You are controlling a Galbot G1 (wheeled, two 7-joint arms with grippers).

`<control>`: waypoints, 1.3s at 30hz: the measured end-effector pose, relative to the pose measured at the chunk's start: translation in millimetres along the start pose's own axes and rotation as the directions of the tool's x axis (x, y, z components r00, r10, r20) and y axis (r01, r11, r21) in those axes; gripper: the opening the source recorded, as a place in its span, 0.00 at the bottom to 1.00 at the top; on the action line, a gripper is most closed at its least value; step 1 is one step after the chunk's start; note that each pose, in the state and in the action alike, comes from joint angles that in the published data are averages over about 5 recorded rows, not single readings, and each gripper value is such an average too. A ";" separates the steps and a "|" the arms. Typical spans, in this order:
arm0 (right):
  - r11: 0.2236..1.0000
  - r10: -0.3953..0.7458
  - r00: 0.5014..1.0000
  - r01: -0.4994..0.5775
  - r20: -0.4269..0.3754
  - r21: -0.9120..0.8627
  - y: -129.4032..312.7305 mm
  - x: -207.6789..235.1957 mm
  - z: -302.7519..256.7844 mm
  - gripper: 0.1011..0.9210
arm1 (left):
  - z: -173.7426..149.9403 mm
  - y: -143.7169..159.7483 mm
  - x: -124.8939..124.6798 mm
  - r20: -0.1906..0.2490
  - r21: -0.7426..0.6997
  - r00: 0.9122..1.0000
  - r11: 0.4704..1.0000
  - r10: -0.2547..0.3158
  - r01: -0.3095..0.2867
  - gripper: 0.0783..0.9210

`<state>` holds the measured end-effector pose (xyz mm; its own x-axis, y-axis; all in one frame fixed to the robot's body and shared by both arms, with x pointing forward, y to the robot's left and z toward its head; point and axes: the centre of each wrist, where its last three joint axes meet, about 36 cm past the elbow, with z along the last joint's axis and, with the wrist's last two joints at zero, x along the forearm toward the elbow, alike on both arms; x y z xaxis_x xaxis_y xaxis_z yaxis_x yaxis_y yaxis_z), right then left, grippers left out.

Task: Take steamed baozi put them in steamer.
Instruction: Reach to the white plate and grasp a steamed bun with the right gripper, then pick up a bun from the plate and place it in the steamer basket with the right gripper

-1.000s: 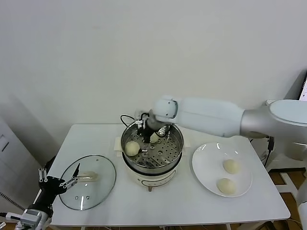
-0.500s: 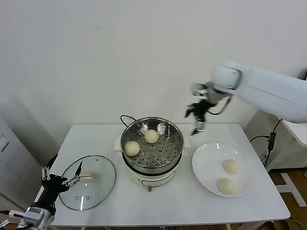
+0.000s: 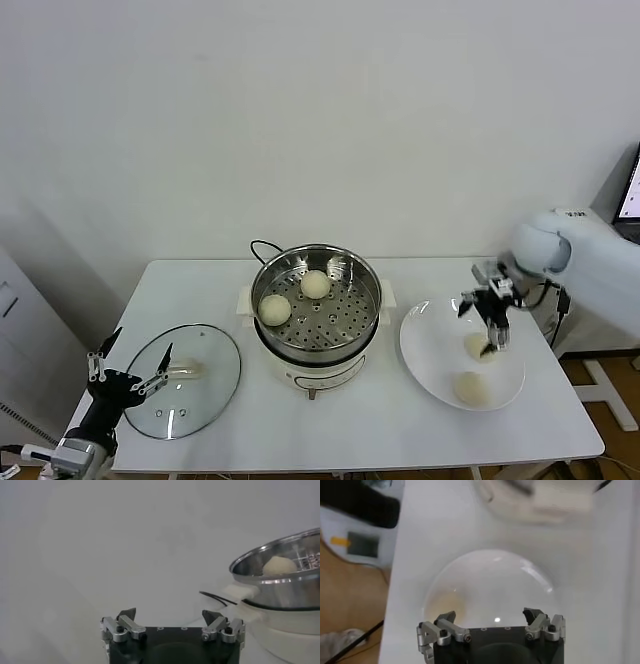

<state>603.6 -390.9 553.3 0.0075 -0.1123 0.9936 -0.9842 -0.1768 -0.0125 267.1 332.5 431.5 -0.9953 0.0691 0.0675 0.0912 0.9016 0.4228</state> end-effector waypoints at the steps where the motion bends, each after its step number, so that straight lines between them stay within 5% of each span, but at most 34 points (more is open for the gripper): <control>1: 1.000 -0.010 1.000 0.010 -0.001 -0.001 2.9 -7.1 2.5 0.88 | 0.1 -0.2 0.3 -0.001 -0.001 1.000 1.000 0.000 0.000 0.88; 14: 0.998 -0.061 0.998 0.061 0.000 -0.006 20.5 -65.0 17.2 0.87 | 2.0 -0.2 3.7 -0.009 -0.012 1.000 1.000 0.000 0.000 0.88; 32: 0.999 -0.039 0.999 0.039 0.016 -0.007 14.1 -80.0 17.6 0.38 | 3.4 -0.4 2.7 -0.009 -0.013 1.000 1.000 0.005 -0.005 0.88; 39: 1.000 0.016 0.999 -0.016 0.041 0.007 -14.2 -33.7 12.7 0.34 | 1.6 1.2 1.0 -0.002 -0.015 1.000 1.000 0.000 0.000 0.88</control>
<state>619.5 -397.0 518.6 -0.0009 -0.1552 0.9879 -0.9830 -0.1813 -0.0294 266.2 334.3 430.7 -0.9952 0.0687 0.0694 0.0922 0.8950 0.4364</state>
